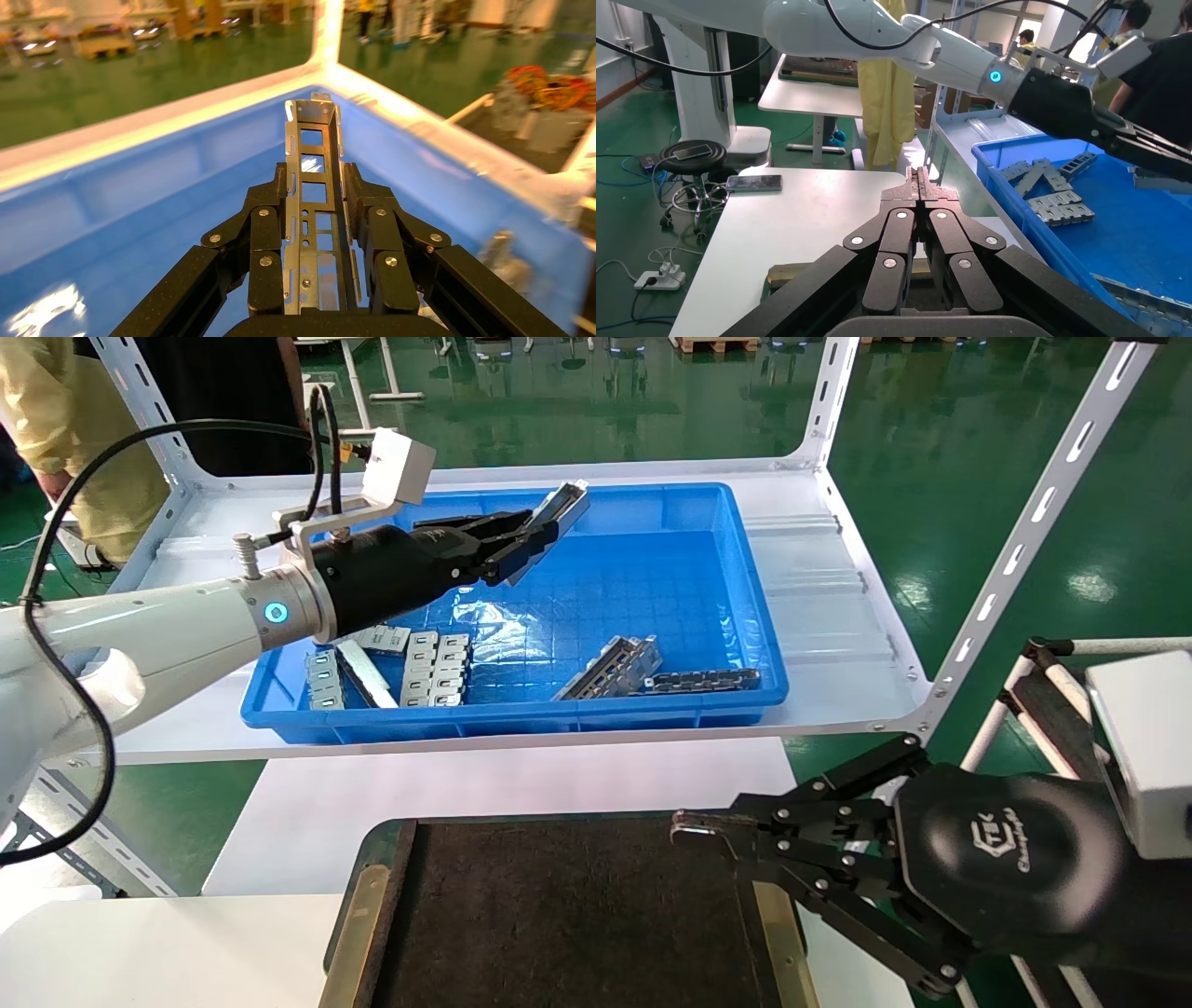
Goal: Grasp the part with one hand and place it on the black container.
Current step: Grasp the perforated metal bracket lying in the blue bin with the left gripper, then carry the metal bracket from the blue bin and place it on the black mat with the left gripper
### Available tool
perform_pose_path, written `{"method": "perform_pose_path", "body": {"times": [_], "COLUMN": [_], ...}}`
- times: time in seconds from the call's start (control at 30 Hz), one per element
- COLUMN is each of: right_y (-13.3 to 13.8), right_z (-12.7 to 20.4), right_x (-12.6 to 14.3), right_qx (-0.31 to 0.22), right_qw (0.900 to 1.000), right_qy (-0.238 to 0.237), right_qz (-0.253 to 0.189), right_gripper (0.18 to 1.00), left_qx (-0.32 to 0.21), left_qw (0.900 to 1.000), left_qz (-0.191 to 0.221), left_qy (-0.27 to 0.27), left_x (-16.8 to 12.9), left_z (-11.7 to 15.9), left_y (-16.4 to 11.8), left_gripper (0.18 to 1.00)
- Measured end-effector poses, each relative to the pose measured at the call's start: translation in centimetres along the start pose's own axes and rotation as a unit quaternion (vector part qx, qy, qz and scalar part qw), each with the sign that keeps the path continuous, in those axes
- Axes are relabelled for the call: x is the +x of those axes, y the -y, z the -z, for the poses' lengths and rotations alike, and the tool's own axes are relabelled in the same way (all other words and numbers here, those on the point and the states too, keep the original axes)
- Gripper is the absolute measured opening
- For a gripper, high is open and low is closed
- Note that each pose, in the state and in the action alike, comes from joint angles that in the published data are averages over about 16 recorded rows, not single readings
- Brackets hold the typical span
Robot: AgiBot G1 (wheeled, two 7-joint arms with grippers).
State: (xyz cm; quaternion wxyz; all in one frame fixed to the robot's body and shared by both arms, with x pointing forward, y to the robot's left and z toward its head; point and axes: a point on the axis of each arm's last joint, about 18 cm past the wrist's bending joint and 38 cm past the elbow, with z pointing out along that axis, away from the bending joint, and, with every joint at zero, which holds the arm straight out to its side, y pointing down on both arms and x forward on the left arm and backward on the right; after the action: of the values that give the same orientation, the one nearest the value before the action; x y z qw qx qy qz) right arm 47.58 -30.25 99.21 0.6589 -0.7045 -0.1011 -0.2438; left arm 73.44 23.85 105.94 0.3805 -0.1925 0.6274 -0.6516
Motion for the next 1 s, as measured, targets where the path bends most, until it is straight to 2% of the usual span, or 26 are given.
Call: {"method": "perform_pose_path", "body": {"times": [0.23, 0.47, 0.8, 1.0], "right_y": [0.0, 0.0, 0.0, 0.0], "right_z": [0.0, 0.0, 0.0, 0.0], "right_x": [0.0, 0.0, 0.0, 0.0], "right_qx": [0.0, 0.0, 0.0, 0.0], "right_qw": [1.0, 1.0, 1.0, 1.0], "right_qy": [0.0, 0.0, 0.0, 0.0], "right_qz": [0.0, 0.0, 0.0, 0.0], "right_gripper": [0.191, 0.191, 0.191, 0.191], "left_qx": [0.021, 0.024, 0.002, -0.027], "left_qw": [0.9975, 0.99, 0.9694, 0.9606], "left_qz": [0.005, 0.017, 0.049, 0.081], "left_qy": [-0.067, -0.138, -0.24, -0.264], "left_x": [1.9, 4.7, 10.5, 13.9], "left_z": [1.3, 2.4, 4.3, 5.5], "left_y": [0.6, -0.8, -5.9, -10.4], "left_gripper": [0.35, 0.35, 0.35, 0.35]}}
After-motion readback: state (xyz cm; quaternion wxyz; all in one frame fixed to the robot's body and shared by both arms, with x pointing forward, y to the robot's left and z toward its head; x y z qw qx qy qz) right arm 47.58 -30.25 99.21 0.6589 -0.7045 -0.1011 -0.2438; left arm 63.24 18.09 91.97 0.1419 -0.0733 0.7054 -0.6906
